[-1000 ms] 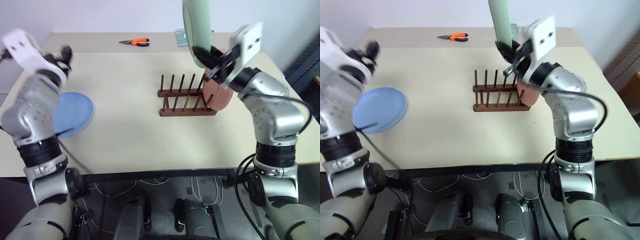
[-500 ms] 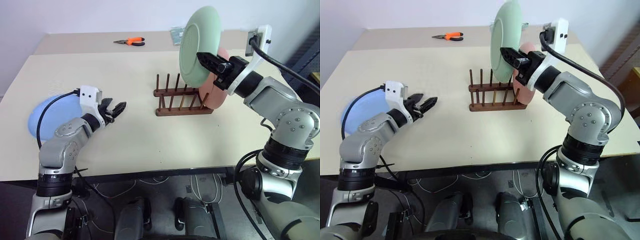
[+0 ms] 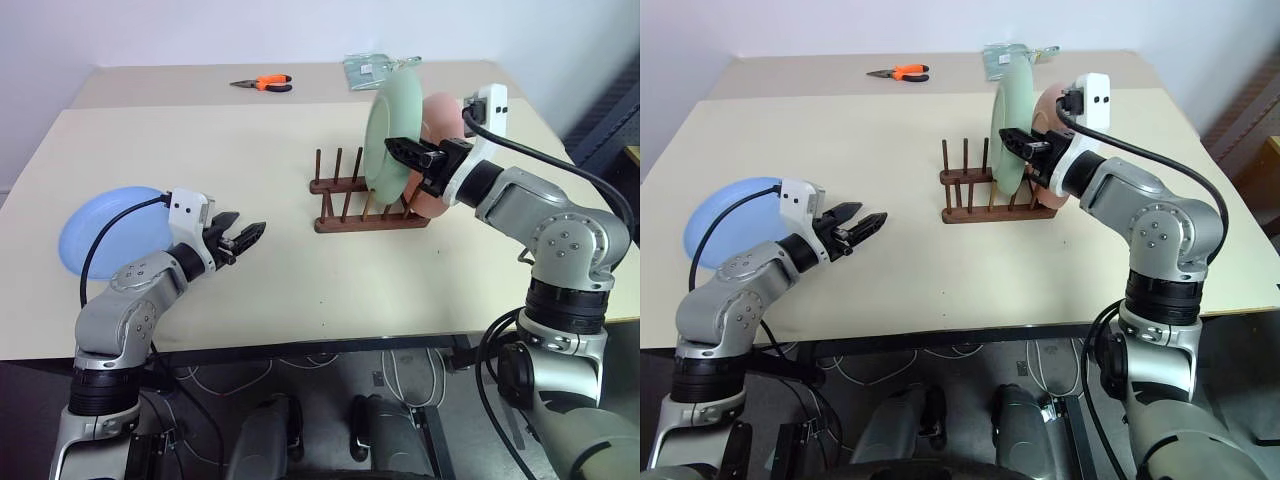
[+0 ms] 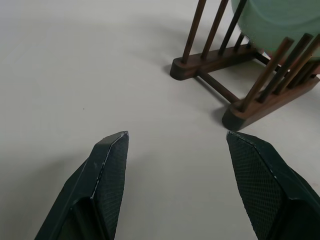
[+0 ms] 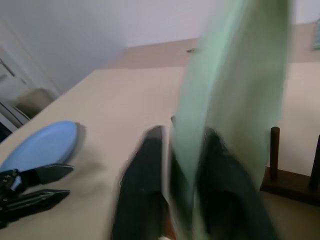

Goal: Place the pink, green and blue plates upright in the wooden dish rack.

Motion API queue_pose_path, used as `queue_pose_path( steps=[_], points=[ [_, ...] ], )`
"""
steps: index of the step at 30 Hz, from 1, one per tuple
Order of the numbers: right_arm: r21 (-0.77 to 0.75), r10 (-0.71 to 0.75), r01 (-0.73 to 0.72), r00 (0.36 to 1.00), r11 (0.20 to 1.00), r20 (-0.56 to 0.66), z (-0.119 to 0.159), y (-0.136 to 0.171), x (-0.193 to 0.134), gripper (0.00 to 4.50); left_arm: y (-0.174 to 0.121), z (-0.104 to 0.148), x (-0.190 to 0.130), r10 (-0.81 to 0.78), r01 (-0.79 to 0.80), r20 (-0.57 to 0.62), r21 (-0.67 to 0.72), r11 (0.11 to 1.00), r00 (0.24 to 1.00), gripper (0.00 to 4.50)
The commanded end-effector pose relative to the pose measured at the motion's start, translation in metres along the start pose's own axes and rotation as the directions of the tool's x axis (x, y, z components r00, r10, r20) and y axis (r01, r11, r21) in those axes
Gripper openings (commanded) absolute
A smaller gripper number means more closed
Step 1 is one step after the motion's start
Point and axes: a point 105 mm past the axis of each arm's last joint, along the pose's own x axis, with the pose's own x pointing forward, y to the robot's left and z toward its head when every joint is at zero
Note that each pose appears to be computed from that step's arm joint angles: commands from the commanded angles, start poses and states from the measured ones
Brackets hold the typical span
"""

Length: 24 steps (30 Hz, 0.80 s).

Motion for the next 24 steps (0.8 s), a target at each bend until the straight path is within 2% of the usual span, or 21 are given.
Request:
queue_pose_path(
  steps=[1, 2, 3, 4, 7, 9, 11, 12, 13, 14, 15, 17, 20, 23, 24],
  points=[
    [-0.249, -0.018, 0.026, 0.999, 0.968, 0.036, 0.014, 0.001, -0.001, 2.65, -0.004, 0.013, -0.005, -0.014, 0.015, 0.064, -0.015, 1.0, 0.998, 4.09],
    [-0.315, -0.03, 0.042, 0.999, 0.948, 0.042, 0.015, 0.0, -0.001, 3.14, -0.005, 0.014, -0.006, -0.019, 0.021, 0.071, -0.026, 0.999, 0.997, 4.49],
    [-0.372, -0.031, 0.052, 0.998, 0.927, 0.062, 0.019, 0.001, -0.001, 3.6, -0.003, 0.016, -0.006, -0.005, 0.007, 0.076, -0.026, 1.0, 0.997, 4.5],
    [-0.408, -0.031, 0.062, 0.996, 0.911, 0.081, 0.023, 0.002, -0.001, 3.6, 0.001, 0.018, -0.005, 0.021, -0.019, 0.082, -0.028, 0.999, 0.996, 4.5],
    [-0.621, -0.007, 0.102, 0.988, 0.777, 0.154, 0.039, 0.011, -0.003, 3.6, 0.026, 0.032, -0.005, 0.172, -0.166, 0.144, -0.054, 0.985, 0.974, 4.5],
    [-0.751, 0.009, 0.18, 0.97, 0.635, 0.241, 0.057, 0.018, -0.007, 3.6, 0.06, 0.05, -0.012, 0.383, -0.371, 0.211, -0.095, 0.924, 0.899, 4.5],
    [-0.837, 0.087, 0.222, 0.949, 0.501, 0.304, 0.073, 0.033, -0.011, 3.6, 0.107, 0.062, -0.032, 0.667, -0.658, 0.206, -0.119, 0.744, 0.716, 4.5],
    [-0.853, 0.135, 0.203, 0.944, 0.481, 0.3, 0.074, 0.041, -0.011, 3.6, 0.131, 0.058, -0.048, 0.804, -0.795, 0.146, -0.128, 0.593, 0.576, 4.5],
    [-0.877, 0.199, 0.165, 0.94, 0.451, 0.279, 0.071, 0.054, -0.011, 3.87, 0.154, 0.051, -0.075, 0.923, -0.906, 0.064, -0.177, 0.384, 0.379, 4.5],
    [-0.892, 0.241, 0.125, 0.938, 0.435, 0.25, 0.066, 0.062, -0.01, 4.14, 0.164, 0.045, -0.095, 0.969, -0.948, 0.005, -0.208, 0.242, 0.246, 4.5],
    [-0.901, 0.285, 0.065, 0.937, 0.428, 0.203, 0.058, 0.07, -0.009, 4.46, 0.169, 0.044, -0.108, 0.986, -0.963, -0.022, -0.221, 0.157, 0.166, 4.5],
    [-0.896, 0.344, -0.051, 0.932, 0.44, 0.116, 0.034, 0.082, -0.005, 4.46, 0.167, 0.042, -0.115, 0.989, -0.955, -0.074, -0.28, 0.101, 0.126, 4.5],
    [-0.866, 0.41, -0.181, 0.912, 0.465, 0.029, 0.004, 0.096, -0.002, 4.46, 0.164, 0.025, -0.124, 0.976, -0.939, -0.194, -0.343, 0.027, 0.099, 4.5],
    [-0.852, 0.442, -0.247, 0.897, 0.461, -0.02, -0.016, 0.104, 0.0, 4.46, 0.16, 0.002, -0.122, 0.943, -0.928, -0.301, -0.372, 0.018, 0.139, 4.5],
    [-0.845, 0.447, -0.263, 0.894, 0.466, -0.031, -0.022, 0.105, 0.0, 4.46, 0.157, -0.004, -0.116, 0.926, -0.923, -0.327, -0.38, 0.052, 0.187, 4.5]
  ],
)
